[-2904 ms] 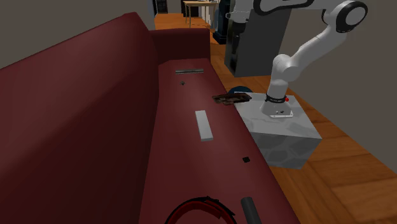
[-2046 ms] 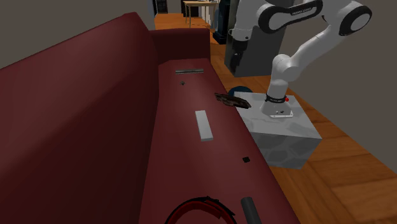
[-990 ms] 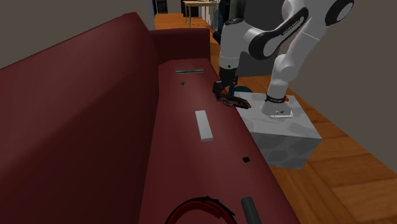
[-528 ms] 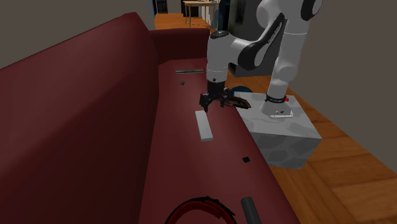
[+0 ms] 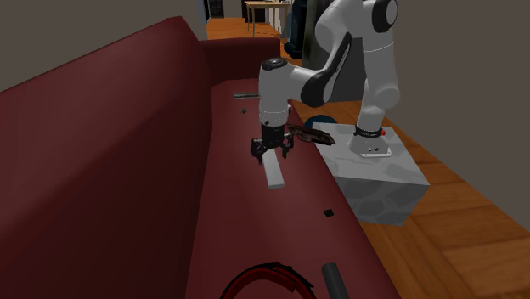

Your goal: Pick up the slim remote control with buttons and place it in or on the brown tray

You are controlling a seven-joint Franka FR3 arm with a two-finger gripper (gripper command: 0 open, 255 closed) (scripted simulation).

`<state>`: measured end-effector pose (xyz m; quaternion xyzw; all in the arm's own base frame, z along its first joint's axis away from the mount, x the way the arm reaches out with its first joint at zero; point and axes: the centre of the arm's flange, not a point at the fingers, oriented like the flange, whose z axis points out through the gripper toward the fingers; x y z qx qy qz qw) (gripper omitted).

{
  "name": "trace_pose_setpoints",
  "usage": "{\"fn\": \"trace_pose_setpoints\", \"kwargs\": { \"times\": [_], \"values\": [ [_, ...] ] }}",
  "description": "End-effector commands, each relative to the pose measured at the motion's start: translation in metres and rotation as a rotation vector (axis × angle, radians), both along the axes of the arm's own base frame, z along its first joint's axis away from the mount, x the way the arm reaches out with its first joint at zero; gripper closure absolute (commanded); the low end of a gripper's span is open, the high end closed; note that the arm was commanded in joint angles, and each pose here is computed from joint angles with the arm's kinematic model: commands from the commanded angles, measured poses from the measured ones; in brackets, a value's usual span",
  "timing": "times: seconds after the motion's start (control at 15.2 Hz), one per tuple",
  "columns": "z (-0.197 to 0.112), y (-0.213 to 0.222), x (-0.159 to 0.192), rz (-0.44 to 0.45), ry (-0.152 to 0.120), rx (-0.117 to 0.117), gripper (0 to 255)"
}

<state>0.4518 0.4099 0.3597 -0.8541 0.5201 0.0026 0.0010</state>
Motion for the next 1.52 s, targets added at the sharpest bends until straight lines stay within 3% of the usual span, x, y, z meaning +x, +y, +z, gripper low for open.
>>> {"fn": "trace_pose_setpoints", "kwargs": {
  "times": [0.0,0.2,0.73,0.79,1.45],
  "values": [
    [-0.01,0.001,0.002,-0.003,0.0,0.0,0],
    [-0.029,0.001,0.002,-0.003,0.0,0.0,0],
    [-0.029,0.001,0.002,-0.003,0.0,0.0,0],
    [-0.029,0.001,0.002,-0.003,0.0,0.0,255],
    [-0.024,0.001,0.002,-0.003,0.0,0.0,255]
  ]
}}
